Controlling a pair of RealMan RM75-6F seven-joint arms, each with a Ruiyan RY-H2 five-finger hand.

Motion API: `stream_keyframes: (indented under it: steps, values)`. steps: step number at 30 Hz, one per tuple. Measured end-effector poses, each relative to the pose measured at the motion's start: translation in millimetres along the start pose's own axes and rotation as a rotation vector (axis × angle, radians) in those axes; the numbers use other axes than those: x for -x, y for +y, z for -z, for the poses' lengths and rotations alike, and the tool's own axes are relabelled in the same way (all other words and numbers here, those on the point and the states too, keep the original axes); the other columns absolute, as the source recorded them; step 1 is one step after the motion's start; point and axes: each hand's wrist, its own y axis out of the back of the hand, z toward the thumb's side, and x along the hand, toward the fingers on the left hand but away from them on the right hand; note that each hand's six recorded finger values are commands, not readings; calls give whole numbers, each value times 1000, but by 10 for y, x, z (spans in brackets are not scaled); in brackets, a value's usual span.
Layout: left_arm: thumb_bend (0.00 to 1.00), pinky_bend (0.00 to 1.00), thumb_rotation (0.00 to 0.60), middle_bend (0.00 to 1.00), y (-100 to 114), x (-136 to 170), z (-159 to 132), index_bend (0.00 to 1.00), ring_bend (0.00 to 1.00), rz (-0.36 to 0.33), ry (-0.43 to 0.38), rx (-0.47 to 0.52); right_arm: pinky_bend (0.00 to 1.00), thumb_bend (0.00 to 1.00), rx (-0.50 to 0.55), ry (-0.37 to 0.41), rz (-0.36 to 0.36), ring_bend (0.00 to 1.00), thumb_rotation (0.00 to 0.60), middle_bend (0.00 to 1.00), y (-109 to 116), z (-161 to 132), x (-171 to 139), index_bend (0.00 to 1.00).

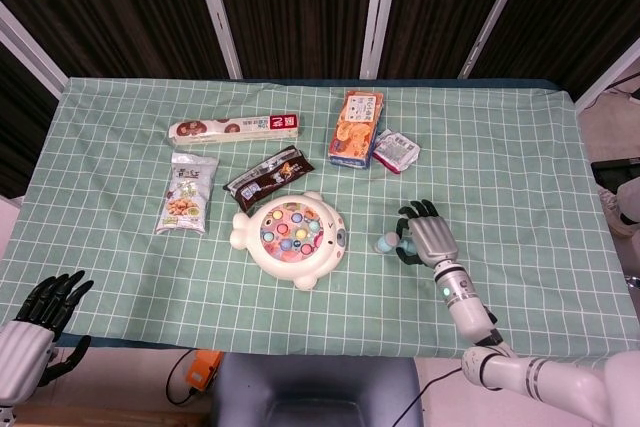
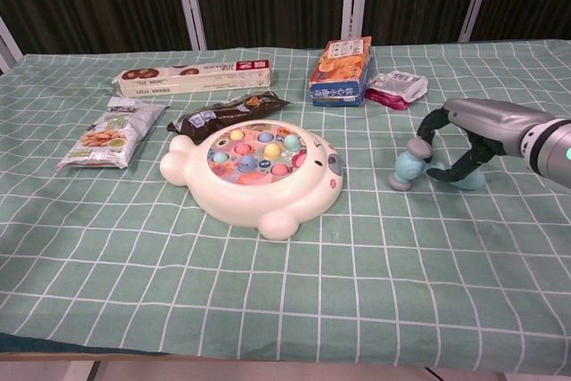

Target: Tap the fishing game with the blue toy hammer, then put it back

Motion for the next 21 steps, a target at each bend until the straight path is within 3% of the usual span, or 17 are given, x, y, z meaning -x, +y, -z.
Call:
stream_keyframes:
  steps: [21]
  values:
    - [389, 93, 600, 12, 11, 9, -3, 0, 20, -5, -2, 2, 1, 495, 3, -5, -11, 133, 600, 313, -42, 5, 19, 659]
